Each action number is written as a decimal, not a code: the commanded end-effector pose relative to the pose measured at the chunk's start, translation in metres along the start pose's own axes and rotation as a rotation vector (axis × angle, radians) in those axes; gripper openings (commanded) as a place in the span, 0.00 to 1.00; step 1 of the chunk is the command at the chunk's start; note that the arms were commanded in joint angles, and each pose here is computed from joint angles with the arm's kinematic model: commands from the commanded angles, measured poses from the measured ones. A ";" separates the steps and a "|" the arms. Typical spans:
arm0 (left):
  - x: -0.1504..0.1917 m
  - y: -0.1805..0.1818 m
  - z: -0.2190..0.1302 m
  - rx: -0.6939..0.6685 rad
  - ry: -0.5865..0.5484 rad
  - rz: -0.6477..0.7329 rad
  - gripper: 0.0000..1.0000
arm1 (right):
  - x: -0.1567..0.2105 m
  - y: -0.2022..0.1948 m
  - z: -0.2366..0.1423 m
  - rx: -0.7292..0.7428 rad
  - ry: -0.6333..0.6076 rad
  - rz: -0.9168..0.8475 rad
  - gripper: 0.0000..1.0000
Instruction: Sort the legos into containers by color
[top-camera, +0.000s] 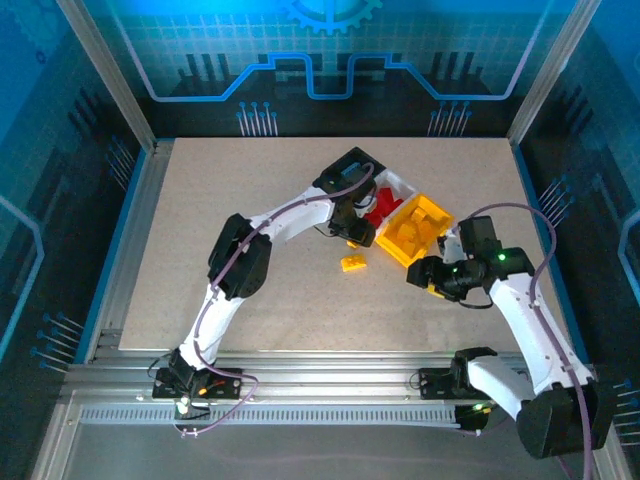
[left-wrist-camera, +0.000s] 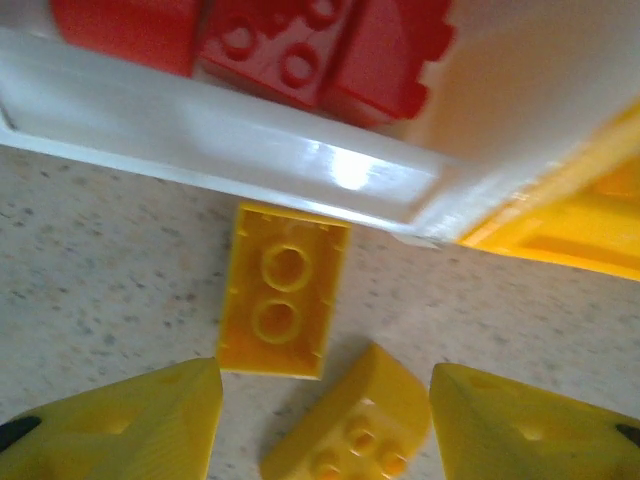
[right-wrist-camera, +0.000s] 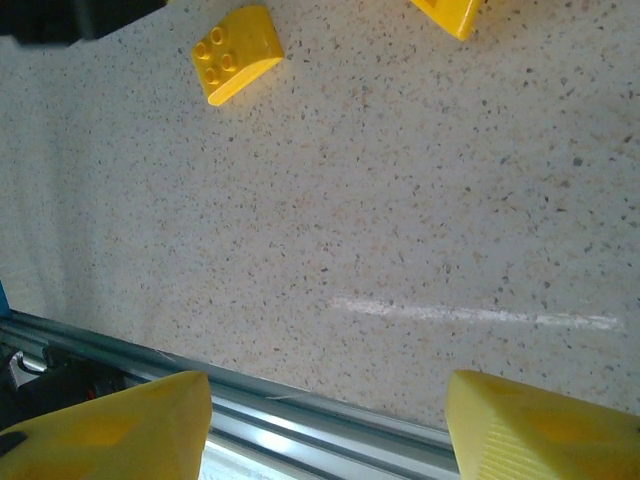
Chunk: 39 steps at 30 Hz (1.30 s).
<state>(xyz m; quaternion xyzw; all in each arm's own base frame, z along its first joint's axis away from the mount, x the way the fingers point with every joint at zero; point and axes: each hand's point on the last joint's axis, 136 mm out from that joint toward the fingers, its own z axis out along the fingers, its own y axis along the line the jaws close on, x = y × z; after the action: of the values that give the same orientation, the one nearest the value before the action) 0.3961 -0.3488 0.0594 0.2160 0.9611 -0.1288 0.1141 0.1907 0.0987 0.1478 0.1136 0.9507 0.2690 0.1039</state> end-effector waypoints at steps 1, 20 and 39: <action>-0.016 0.014 0.002 -0.071 -0.040 0.070 0.59 | 0.011 -0.005 -0.006 0.014 0.020 0.050 0.65; -0.018 0.010 0.050 -0.080 -0.015 0.070 0.58 | -0.006 0.007 -0.010 0.009 0.041 0.055 0.65; 0.004 0.035 0.017 -0.085 0.011 -0.082 0.30 | -0.034 0.020 0.009 -0.014 0.033 0.061 0.64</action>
<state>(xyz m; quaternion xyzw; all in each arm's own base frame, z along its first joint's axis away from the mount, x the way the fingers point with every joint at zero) 0.4196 -0.3432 0.0216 0.2232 0.9616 -0.0770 0.1398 0.2142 0.1035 0.1442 0.1443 0.9514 0.2647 0.0628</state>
